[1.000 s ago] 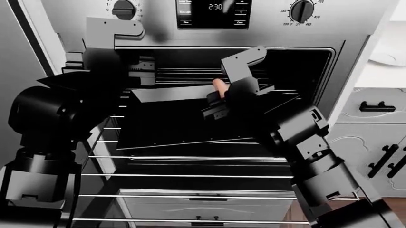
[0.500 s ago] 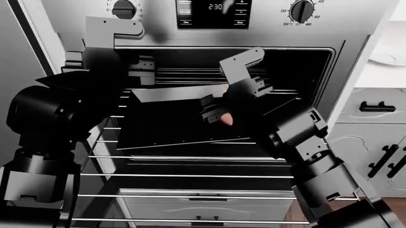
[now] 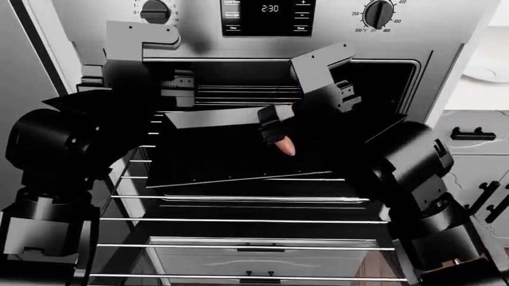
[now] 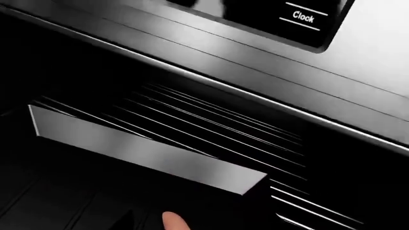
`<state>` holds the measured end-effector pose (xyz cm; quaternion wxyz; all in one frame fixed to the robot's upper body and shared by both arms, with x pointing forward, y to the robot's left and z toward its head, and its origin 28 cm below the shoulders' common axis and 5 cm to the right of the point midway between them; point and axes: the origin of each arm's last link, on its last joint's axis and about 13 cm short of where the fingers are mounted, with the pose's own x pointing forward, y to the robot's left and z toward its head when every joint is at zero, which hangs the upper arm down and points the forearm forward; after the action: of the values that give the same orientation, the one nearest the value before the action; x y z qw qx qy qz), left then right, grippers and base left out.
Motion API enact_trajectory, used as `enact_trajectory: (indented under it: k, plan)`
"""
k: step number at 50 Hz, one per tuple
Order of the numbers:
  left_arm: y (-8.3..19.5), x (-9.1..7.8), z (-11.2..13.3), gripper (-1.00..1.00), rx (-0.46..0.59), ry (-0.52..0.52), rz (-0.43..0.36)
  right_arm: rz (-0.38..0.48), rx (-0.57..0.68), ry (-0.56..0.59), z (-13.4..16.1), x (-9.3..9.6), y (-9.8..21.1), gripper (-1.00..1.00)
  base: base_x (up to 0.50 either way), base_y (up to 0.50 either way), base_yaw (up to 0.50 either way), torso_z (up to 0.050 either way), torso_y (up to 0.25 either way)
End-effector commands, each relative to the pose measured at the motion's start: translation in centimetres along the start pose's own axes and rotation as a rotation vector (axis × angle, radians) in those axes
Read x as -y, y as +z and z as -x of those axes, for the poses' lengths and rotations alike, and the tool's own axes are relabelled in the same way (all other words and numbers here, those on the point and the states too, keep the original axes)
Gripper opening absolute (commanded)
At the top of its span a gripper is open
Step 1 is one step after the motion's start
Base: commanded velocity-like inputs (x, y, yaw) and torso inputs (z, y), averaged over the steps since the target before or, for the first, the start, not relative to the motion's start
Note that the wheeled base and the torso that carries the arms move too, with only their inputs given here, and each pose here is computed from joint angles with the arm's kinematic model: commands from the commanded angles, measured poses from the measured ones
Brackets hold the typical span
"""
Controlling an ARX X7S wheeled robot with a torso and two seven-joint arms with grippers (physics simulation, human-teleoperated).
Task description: Place the sweet potato on the top rack of the oven.
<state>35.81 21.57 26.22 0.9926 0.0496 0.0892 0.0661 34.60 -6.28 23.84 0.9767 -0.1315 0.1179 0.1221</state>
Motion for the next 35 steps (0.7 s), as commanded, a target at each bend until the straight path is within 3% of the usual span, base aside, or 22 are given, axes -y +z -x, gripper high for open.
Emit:
enact_trajectory:
  k: [1,6,20,35]
  plan:
    - [0.0,0.0,0.7,1.0,0.013,-0.011,0.004,-0.007,0.064,-0.027,2.6,0.5,0.8,1.0,0.0,0.0,0.0,0.0,0.0]
    - [0.4,-0.4,1.6,1.0,0.033,-0.021,0.032,-0.012,0.083,-0.038,3.7,0.6,0.7,1.0,0.0,0.0,0.0,0.0,0.0]
    - [0.3,-0.2,4.3,1.0,0.084,-0.075,0.025,-0.053,0.128,-0.086,6.4,1.5,0.1,1.0,0.0,0.0,0.0,0.0,0.0]
    - [0.1,0.4,7.8,1.0,0.133,-0.141,0.027,-0.061,0.209,-0.114,9.9,1.3,0.7,1.0,0.0,0.0,0.0,0.0,0.0]
